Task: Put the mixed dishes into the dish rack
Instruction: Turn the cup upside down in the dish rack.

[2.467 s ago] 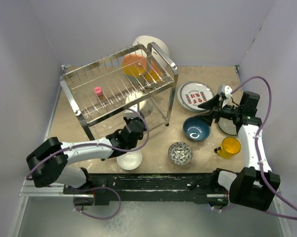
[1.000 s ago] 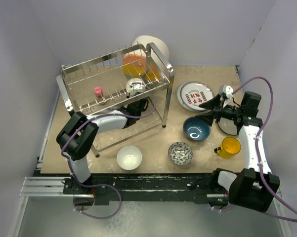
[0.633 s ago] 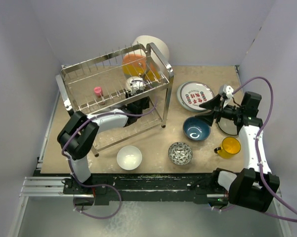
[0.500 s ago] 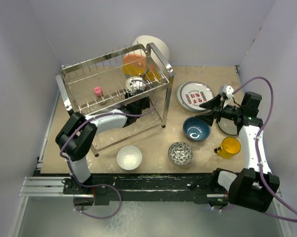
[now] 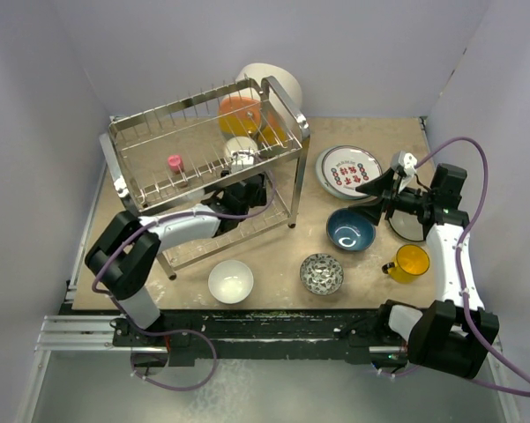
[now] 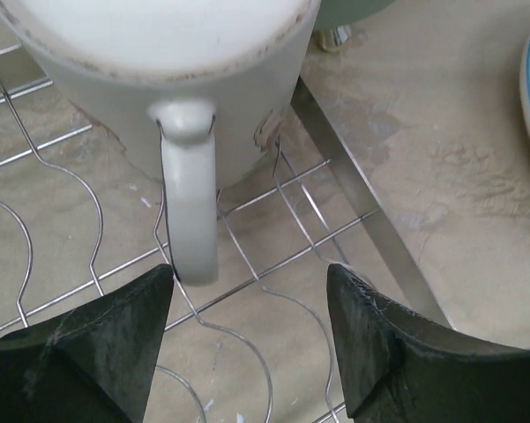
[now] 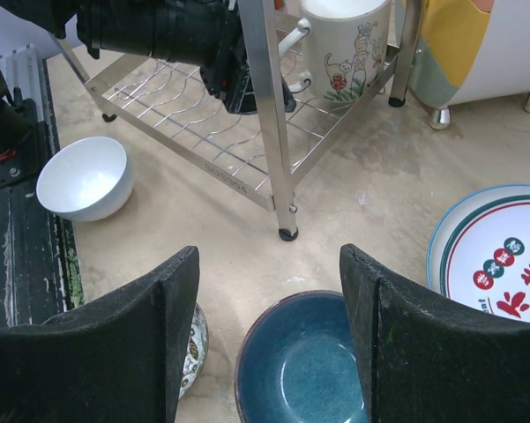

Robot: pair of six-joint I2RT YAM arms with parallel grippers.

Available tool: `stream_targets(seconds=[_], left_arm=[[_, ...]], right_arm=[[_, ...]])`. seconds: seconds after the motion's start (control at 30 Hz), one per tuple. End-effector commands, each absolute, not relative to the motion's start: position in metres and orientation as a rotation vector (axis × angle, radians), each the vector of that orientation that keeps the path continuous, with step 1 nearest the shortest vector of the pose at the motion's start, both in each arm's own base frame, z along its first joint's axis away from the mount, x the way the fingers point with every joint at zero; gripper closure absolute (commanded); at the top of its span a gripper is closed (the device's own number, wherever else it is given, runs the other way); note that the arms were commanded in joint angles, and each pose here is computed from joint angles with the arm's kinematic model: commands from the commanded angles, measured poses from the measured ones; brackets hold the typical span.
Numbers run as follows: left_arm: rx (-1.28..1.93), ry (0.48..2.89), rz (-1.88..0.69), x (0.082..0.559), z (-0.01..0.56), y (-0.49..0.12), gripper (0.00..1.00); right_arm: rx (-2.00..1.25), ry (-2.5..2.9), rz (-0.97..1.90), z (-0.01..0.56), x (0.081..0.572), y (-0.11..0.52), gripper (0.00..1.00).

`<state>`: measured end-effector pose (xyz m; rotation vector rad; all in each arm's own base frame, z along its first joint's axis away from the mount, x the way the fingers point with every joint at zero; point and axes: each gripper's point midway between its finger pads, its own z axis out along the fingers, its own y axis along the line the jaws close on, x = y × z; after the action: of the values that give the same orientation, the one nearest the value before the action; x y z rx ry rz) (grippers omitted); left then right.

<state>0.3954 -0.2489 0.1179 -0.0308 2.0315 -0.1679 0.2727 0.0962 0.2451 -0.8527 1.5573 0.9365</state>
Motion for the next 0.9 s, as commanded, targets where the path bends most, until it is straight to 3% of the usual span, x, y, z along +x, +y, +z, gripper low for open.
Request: stream_targets(seconds=[0.0, 0.27, 0.43, 0.67, 0.87], left_arm=[[-0.013, 2.031, -0.213, 0.382, 0.129, -0.250, 0.27], [0.144, 2.010, -0.284, 0.366, 0.135, -0.257, 0.34], [0.205, 2.036, -0.297, 0.360, 0.129, -0.260, 0.65], [0.184, 2.088, -0.185, 0.355, 0.118, -0.240, 1.00], [0.183, 2.118, -0.095, 0.349, 0.112, -0.223, 1.00]], right_arm=[[-0.898, 1.495, 0.889, 0.267, 0.272, 0.096, 0.32], [-0.898, 1.494, 0.885, 0.267, 0.272, 0.095, 0.32], [-0.896, 1.496, 0.884, 0.266, 0.273, 0.095, 0.32], [-0.895, 1.495, 0.880, 0.266, 0.273, 0.094, 0.32], [-0.896, 1.498, 0.865, 0.266, 0.276, 0.093, 0.32]])
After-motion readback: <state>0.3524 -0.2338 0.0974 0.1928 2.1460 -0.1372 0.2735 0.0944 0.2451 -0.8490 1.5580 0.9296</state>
